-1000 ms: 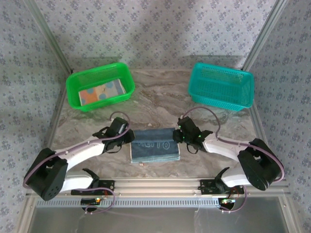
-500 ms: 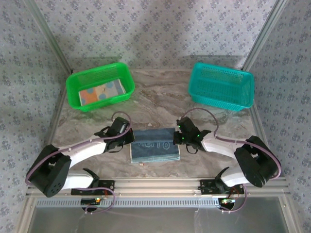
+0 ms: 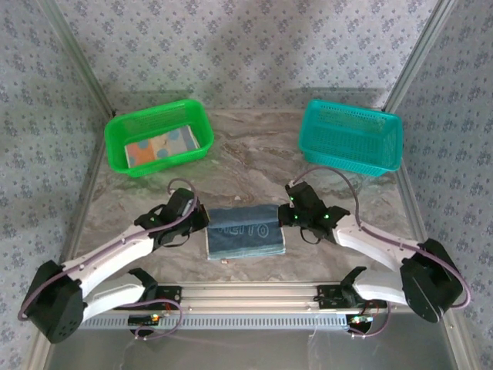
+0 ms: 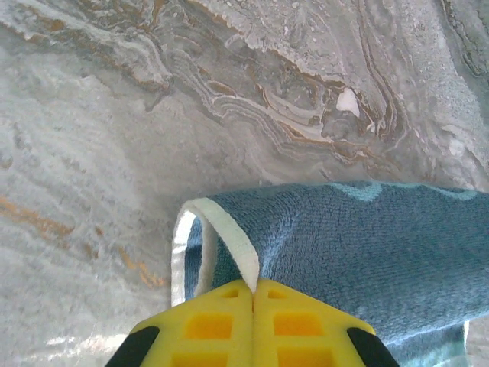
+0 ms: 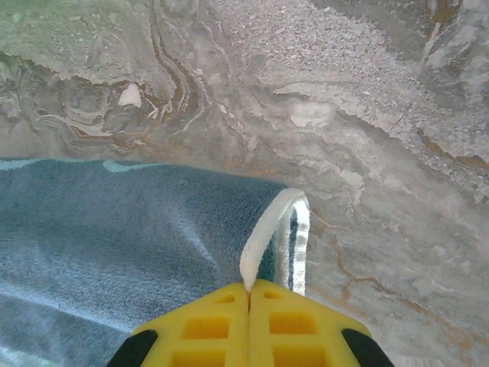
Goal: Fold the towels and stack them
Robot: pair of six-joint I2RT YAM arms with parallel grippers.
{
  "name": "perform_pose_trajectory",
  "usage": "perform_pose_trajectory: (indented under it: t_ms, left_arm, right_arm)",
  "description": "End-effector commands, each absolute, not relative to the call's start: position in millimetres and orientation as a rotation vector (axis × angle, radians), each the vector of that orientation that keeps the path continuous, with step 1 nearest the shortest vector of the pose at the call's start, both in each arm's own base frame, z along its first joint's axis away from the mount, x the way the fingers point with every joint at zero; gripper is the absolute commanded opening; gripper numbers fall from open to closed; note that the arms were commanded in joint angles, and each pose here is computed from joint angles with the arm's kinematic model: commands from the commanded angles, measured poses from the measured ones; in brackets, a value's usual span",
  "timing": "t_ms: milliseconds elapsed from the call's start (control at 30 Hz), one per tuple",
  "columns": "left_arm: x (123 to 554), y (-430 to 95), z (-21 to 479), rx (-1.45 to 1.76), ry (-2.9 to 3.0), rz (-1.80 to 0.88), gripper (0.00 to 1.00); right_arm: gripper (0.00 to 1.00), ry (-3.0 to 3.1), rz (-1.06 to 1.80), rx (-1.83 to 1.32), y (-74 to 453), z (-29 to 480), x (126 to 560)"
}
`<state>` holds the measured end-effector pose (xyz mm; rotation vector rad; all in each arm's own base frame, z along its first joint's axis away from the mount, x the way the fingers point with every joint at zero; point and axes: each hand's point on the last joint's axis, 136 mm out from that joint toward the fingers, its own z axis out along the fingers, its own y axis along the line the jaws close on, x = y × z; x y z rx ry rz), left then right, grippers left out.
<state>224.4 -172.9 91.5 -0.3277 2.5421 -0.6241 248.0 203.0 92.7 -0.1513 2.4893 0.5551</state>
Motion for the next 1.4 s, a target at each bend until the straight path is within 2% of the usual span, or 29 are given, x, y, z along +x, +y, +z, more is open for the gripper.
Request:
perform_pose_trajectory:
  t_ms: [0, 267, 567, 1067, 1233, 1267, 1300, 1367]
  left_arm:
    - [207.9, -162.7, 94.9, -0.405, 2.565, -0.585, 0.00]
    - [178.5, -161.7, 83.6, -0.466, 2.559, -0.644, 0.00]
    - [160.1, -161.0, 64.7, -0.478, 2.599, -0.618, 0.00]
    - [142.7, -147.3, 35.0, -0.529, 2.641, -0.582, 0.00]
    - [136.9, -144.3, 21.0, -0.546, 2.657, -0.577, 0.00]
    - [136.3, -145.2, 20.6, -0.541, 2.660, -0.582, 0.05]
    - [135.3, -146.1, 20.3, -0.536, 2.663, -0.586, 0.15]
    - [134.7, -146.5, 22.7, -0.524, 2.666, -0.584, 0.40]
  right_arm:
    - [0.00, 2.533, 0.562, -0.123, 195.5, 96.2, 233.6]
    - [0.00, 2.545, 0.597, -0.091, 186.4, 95.4, 204.8]
    - [0.00, 2.600, 0.579, -0.072, 181.1, 68.6, 179.1]
    - [0.00, 2.691, 0.544, -0.055, 173.1, 29.9, 157.7]
    - [0.03, 2.707, 0.540, -0.060, 176.4, 16.5, 153.9]
    - [0.06, 2.709, 0.537, -0.066, 177.1, 15.4, 153.4]
    - [0.09, 2.713, 0.530, -0.076, 177.3, 14.3, 152.0]
    - [0.28, 2.713, 0.518, -0.086, 177.8, 16.5, 151.7]
